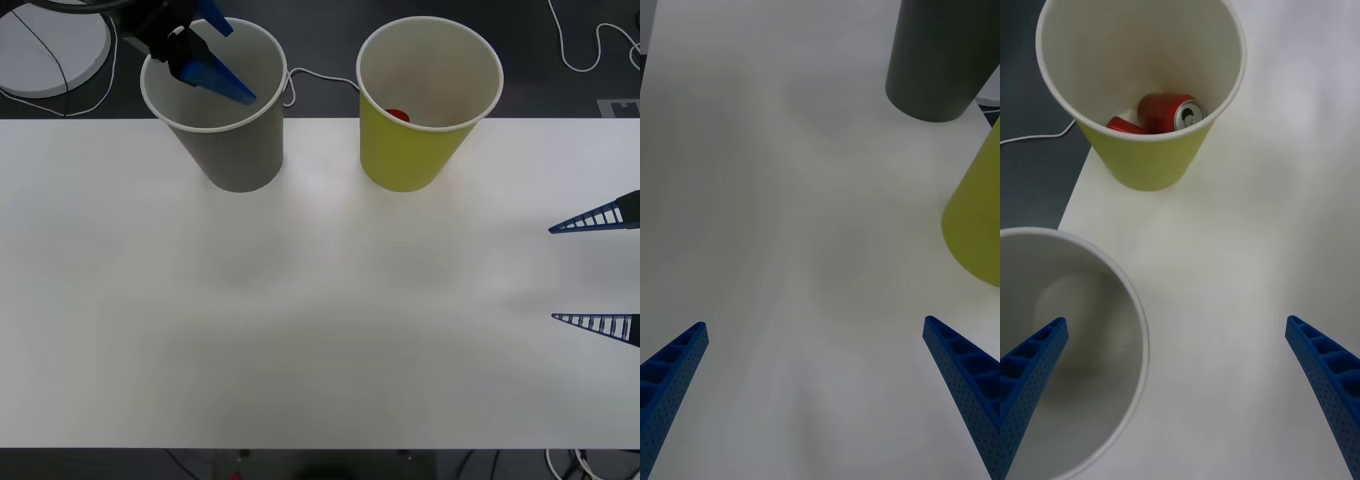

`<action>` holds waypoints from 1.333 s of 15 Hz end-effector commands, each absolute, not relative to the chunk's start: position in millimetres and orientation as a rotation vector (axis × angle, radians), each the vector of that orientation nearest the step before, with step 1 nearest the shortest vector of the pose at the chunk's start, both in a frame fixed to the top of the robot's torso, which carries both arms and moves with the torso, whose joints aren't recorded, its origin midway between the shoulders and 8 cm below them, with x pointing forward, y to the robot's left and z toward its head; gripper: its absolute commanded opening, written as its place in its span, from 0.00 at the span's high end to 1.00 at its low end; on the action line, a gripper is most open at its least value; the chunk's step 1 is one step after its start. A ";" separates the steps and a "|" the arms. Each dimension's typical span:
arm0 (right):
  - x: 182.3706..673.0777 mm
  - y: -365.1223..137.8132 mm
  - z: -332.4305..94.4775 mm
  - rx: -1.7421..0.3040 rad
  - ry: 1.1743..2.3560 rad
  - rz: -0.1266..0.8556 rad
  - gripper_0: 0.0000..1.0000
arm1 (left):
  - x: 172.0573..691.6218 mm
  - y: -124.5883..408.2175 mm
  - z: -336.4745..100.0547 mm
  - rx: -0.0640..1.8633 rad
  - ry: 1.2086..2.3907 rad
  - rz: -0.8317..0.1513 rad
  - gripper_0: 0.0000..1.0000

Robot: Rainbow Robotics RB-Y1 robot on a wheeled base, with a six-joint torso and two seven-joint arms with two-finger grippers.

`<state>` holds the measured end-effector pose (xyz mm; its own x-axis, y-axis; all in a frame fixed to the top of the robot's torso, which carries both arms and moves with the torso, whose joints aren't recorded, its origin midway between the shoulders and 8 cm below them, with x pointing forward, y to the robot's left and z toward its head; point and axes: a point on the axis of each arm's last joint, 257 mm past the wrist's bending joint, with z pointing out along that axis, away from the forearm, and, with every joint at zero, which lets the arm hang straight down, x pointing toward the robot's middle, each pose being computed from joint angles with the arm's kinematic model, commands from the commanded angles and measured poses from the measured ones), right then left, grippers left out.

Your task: Put the can into the green bin and the plastic bottle into the gray bin

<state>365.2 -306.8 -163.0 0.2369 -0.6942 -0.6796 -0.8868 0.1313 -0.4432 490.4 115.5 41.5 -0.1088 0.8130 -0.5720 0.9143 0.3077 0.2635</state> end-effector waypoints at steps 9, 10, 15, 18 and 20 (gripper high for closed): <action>365.2 -306.8 -163.0 -1.613 1.508 0.270 0.00 | 453.5 227.1 -21.8 1.650 1.826 -0.214 0.00; 365.2 -306.8 -163.0 -1.613 1.508 0.270 0.00 | 449.2 237.0 -28.8 1.665 1.805 -0.217 0.00; 365.2 -306.8 -163.0 -1.613 1.508 0.270 0.00 | 423.4 272.3 -62.1 1.723 1.732 -0.183 0.00; 365.2 -306.8 -163.0 -1.613 1.508 0.270 0.00 | 404.2 279.9 -75.6 1.748 1.724 -0.167 0.00; 365.2 -306.8 -163.0 -1.613 1.508 0.270 0.00 | 391.0 282.5 -83.1 1.760 1.715 -0.174 0.00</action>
<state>365.2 -306.8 -163.0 0.2369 -0.6943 -0.6796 -0.8868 0.1313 -0.4432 395.9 282.0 -80.6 0.1257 0.8422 -0.5242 0.9277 0.0875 0.3630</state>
